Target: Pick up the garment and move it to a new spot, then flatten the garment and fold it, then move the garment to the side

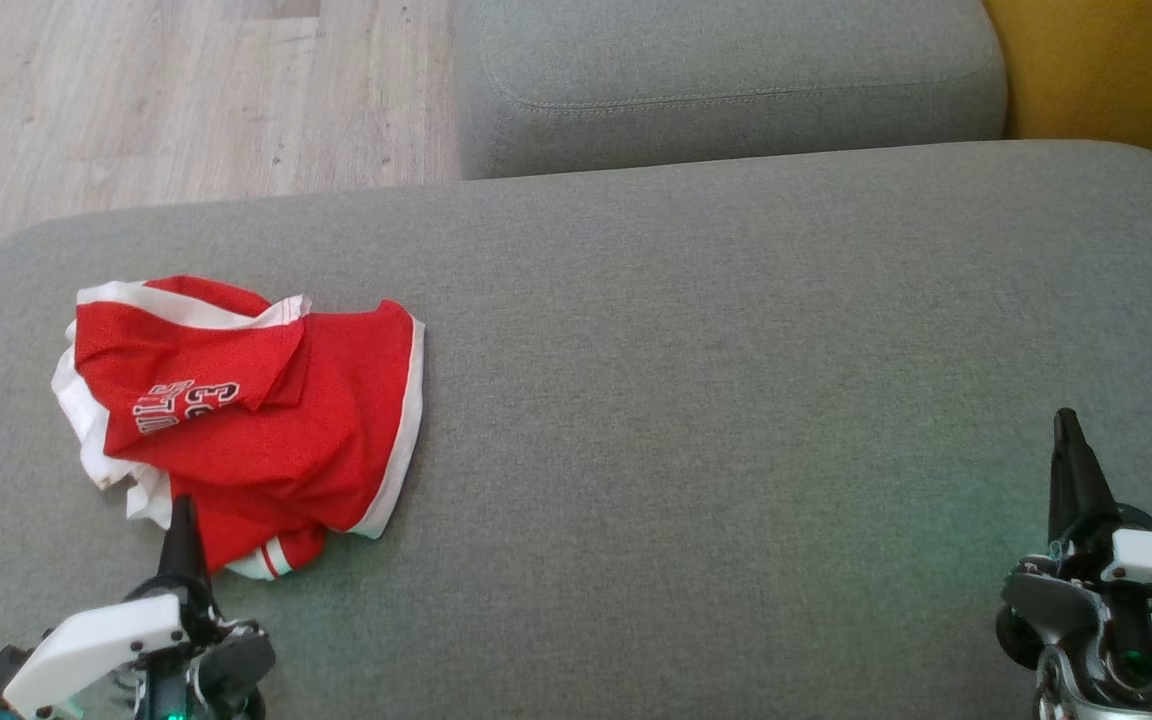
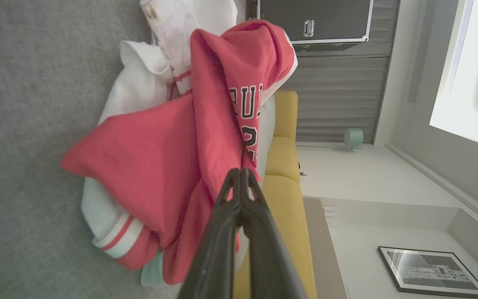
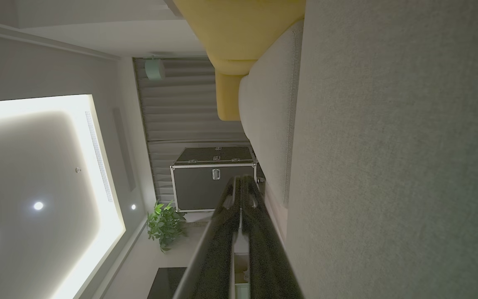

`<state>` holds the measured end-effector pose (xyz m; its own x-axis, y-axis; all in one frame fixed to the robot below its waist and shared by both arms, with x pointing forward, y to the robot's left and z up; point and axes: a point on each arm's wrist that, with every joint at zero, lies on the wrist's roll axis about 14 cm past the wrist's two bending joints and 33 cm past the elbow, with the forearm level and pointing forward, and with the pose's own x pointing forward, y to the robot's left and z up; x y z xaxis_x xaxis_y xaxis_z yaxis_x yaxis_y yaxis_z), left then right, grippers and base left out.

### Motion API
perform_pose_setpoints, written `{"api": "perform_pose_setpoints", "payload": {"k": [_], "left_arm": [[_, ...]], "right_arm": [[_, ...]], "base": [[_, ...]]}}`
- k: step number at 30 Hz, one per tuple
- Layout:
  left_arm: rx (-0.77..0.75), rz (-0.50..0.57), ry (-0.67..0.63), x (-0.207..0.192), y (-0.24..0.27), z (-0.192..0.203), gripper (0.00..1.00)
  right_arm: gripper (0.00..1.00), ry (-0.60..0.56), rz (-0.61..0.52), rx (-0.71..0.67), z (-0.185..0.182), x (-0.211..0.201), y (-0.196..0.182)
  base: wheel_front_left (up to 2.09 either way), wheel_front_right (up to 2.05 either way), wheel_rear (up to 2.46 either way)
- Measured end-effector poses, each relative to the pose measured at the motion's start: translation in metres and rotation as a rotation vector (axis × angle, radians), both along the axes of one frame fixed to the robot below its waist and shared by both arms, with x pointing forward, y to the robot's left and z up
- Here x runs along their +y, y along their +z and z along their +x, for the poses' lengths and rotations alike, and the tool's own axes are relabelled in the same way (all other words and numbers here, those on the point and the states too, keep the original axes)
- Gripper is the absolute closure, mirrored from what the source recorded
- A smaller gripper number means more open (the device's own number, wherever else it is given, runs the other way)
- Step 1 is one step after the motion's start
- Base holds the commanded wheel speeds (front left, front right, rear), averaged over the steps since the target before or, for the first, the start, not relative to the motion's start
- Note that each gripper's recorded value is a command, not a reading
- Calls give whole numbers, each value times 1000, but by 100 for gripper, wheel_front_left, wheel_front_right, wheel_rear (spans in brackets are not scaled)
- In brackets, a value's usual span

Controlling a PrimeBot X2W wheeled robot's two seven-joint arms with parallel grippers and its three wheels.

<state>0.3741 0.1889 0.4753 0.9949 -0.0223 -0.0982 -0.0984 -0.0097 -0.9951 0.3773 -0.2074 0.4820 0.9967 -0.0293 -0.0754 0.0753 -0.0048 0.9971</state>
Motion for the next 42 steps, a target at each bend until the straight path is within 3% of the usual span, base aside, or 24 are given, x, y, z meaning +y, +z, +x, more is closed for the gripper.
{"api": "perform_pose_setpoints", "payload": {"k": [6, 7, 15, 29, 42], "left_arm": [[0, 0, 0, 0, 0, 0, 100], [0, 0, 0, 0, 0, 0, 0], [127, -10, 6, -2, -41, -24, 0], [97, 49, 41, 5, -31, -20, 0], [75, 158, 87, 22, -22, -18, 0]], "right_arm": [[100, 0, 0, 0, 0, 0, 0], [0, 0, 0, 0, 0, 0, 0], [0, -7, 11, 124, -22, 1, -40], [0, -12, -90, 113, -20, 1, -35], [0, 2, -290, 67, -13, 1, -16]], "base": [[0, 0, 0], [0, 0, 0], [0, 0, 0], [0, 0, 0], [0, 0, 0]]}}
